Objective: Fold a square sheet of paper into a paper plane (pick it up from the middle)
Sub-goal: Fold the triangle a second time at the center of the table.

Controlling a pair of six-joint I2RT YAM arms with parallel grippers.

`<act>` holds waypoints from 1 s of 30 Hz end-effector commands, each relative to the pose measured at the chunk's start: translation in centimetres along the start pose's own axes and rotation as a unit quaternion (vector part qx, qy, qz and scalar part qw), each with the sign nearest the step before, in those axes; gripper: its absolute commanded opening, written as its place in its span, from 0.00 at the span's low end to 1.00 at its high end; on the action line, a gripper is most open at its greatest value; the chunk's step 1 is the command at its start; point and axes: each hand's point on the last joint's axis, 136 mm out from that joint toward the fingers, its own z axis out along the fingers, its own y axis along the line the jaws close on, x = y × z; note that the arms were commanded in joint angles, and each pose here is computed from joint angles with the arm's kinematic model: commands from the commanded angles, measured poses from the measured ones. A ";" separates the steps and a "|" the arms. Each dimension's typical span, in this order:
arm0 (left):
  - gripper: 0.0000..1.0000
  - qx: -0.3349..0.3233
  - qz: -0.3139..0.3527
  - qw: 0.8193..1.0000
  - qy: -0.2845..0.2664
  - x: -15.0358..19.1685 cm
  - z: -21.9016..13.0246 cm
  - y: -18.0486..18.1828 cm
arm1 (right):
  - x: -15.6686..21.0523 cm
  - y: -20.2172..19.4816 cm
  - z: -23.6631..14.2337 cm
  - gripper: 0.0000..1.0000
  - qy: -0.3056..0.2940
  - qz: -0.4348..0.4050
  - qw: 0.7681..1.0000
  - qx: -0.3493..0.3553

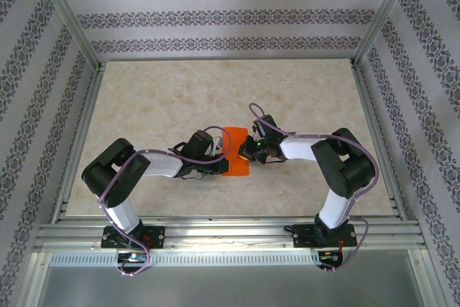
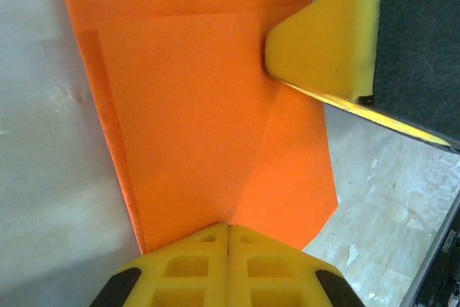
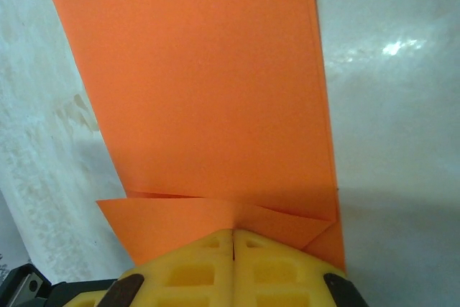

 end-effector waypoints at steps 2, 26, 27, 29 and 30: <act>0.00 -0.063 -0.019 0.997 0.034 3.0 -0.2 3.9 | -0.5 3.2 -2.1 0.00 -0.019 -0.072 0.997 -0.008; 0.00 -0.067 -0.017 0.996 0.048 3.3 -0.1 4.0 | 0.5 -1.9 1.1 0.00 0.013 0.012 1.000 -0.014; 0.00 -0.066 -0.017 0.997 0.047 3.2 -0.1 3.9 | 0.0 -2.0 0.8 0.00 0.009 0.016 1.000 -0.015; 0.00 -0.066 -0.017 0.996 0.048 3.3 -0.1 3.9 | -0.7 -2.1 0.5 0.00 0.002 0.021 1.000 -0.017; 0.00 -0.066 -0.017 0.997 0.047 3.2 -0.1 3.9 | -1.1 -2.5 0.4 0.00 -0.003 0.024 1.000 -0.012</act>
